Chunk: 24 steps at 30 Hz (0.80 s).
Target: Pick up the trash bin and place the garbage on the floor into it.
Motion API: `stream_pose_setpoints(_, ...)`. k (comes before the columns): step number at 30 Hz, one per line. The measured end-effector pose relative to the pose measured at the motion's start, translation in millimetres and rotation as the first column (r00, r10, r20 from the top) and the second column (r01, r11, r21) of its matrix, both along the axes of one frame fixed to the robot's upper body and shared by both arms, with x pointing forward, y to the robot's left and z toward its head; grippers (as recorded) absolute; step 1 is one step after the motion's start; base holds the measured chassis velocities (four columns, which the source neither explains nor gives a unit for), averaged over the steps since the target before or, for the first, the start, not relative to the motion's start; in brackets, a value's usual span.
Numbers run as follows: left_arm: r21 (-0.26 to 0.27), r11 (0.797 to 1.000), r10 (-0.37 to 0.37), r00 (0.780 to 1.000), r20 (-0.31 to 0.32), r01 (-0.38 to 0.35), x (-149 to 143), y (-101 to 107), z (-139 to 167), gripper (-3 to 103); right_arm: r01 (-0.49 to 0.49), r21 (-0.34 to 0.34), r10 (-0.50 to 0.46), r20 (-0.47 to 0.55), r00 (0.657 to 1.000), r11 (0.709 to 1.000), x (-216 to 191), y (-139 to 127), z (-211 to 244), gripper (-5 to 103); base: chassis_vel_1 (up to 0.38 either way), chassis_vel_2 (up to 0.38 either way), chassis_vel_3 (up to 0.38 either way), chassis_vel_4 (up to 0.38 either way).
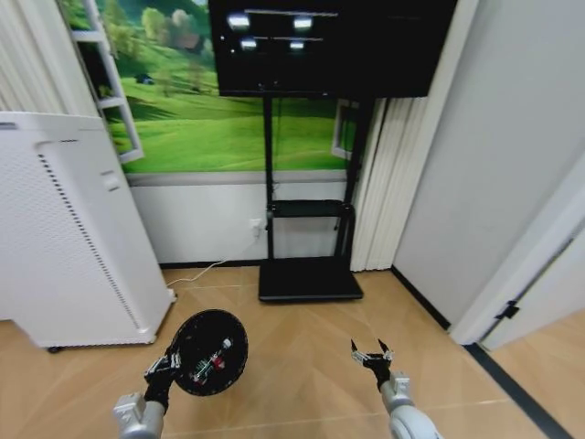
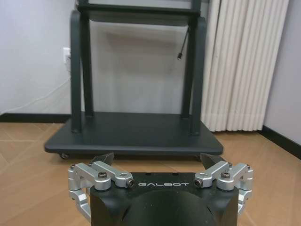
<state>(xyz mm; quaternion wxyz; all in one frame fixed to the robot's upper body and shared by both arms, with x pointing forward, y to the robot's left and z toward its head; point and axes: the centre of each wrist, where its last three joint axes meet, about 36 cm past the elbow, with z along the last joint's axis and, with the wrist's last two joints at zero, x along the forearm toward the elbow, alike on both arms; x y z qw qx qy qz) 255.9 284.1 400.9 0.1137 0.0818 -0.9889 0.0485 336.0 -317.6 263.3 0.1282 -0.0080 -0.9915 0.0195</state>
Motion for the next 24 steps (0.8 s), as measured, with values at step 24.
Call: stream_pose_setpoints(24, -0.004, 1.000, -0.008, 1.000, -0.012, 0.008, -1, -6, -7, 7, -0.046, 0.007, 0.045, 0.050, 0.998, 0.999, -9, -7, -12, 100, 0.065, -0.045, -0.077, 0.054)
